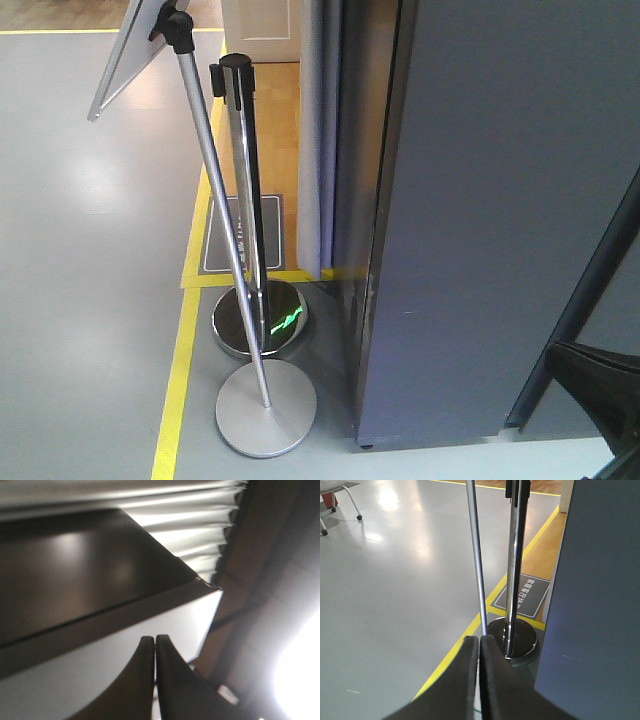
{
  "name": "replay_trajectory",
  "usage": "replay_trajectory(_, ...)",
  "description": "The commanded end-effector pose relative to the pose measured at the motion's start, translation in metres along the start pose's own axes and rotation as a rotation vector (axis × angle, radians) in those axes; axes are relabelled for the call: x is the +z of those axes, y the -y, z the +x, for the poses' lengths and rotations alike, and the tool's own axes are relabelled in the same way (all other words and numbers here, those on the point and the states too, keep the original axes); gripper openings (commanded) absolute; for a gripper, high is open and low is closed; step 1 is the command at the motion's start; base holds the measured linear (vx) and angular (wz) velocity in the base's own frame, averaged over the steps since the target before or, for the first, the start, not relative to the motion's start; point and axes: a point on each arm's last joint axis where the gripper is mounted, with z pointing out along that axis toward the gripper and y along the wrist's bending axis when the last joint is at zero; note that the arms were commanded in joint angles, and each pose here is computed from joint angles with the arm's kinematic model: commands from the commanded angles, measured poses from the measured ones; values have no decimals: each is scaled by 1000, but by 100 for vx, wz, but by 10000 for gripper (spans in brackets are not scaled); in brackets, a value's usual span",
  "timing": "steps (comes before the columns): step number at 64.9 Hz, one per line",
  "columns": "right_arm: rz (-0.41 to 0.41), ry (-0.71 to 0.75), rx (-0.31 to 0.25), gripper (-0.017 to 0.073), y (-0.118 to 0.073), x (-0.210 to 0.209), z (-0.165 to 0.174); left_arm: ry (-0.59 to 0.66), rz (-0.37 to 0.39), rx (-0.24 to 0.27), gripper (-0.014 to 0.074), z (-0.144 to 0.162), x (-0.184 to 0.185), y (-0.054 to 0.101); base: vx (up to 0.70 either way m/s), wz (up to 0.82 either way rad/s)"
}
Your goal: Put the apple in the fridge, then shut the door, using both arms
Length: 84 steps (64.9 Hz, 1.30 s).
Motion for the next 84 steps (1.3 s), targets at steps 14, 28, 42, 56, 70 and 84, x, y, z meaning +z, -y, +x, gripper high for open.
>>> replay_trajectory(14,21,49,7,-5,2,-2,-11,-91,-87,801,-6,5,1,-5,0,0)
replay_trajectory(28,21,49,7,-5,2,-2,-11,-43,-158,979,-6,2,-23,-28,0,0)
replay_trajectory(42,21,49,7,-5,2,-2,-11,27,-361,1005,-6,0,-71,-59,0,0)
replay_trajectory(56,21,49,7,-5,2,-2,-11,2,-447,1028,-6,13,-131,-96,0,0)
replay_trajectory(70,21,49,7,-5,2,-2,-11,-33,-601,1073,-6,16,-168,-120,0,0)
replay_trajectory(84,21,49,7,-5,2,-2,-11,-126,-753,1256,-6,13,-180,-130,0,0)
